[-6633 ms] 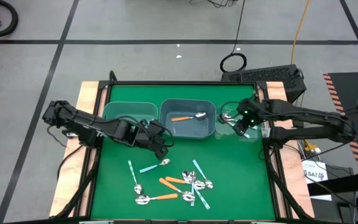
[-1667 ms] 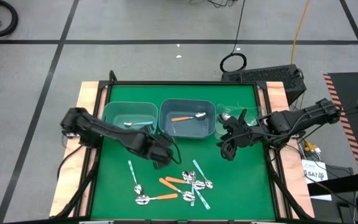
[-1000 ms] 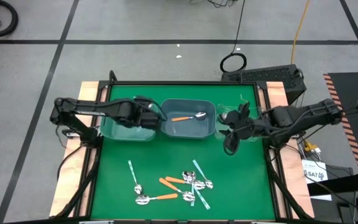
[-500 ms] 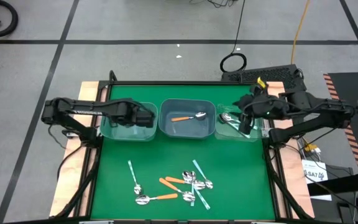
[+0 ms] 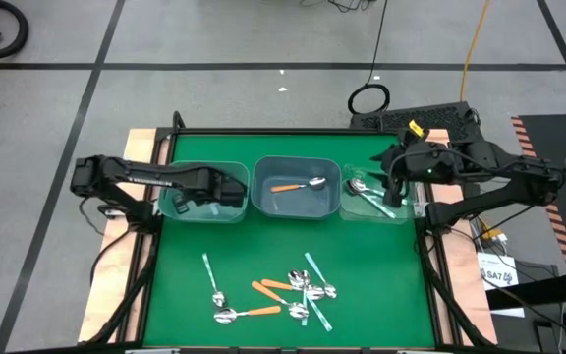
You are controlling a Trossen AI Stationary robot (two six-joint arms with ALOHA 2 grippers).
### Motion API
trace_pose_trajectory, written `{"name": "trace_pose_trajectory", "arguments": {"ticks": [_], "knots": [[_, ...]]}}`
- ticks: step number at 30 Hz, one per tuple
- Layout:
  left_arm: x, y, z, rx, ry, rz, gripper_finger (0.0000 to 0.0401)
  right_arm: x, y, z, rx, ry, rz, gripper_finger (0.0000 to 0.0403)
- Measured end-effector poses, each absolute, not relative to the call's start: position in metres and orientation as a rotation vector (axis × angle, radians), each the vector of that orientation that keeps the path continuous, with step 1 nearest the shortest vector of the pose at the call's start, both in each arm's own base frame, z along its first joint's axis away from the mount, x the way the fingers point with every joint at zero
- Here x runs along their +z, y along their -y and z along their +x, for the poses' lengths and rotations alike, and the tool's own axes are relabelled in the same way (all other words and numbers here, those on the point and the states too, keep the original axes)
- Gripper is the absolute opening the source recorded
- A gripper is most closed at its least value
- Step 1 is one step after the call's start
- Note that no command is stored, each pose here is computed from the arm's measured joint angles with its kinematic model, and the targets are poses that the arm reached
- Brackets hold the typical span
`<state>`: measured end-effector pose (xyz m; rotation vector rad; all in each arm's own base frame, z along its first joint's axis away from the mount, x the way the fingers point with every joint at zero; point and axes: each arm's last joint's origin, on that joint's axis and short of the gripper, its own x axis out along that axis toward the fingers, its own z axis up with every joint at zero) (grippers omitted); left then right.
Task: Sort silverware by color (type)
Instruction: Put the blue spoon into the green bin
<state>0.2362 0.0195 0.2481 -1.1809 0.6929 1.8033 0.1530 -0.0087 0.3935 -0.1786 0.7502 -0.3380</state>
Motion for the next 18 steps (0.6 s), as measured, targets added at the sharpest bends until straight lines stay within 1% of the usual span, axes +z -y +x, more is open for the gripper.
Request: {"name": "trace_pose_trajectory", "arguments": {"ticks": [3, 11, 15, 18], "knots": [[0.241, -0.024, 0.241, 1.842, -0.703, -1.169, 0.0043, 0.393, 0.008, 0.155, -0.32, -0.756, -0.17, 0.0166], [0.223, -0.028, 0.252, 1.916, -0.704, -1.195, 0.0048, 0.392, 0.008, 0.163, -0.309, -0.747, -0.151, 0.0166], [0.218, -0.028, 0.257, 1.9, -0.718, -1.189, 0.0051, 0.392, 0.008, 0.169, -0.318, -0.723, -0.11, 0.0166], [0.217, -0.028, 0.258, 1.876, -0.726, -1.18, 0.007, 0.393, 0.008, 0.175, -0.334, -0.688, -0.065, 0.0166]]}}
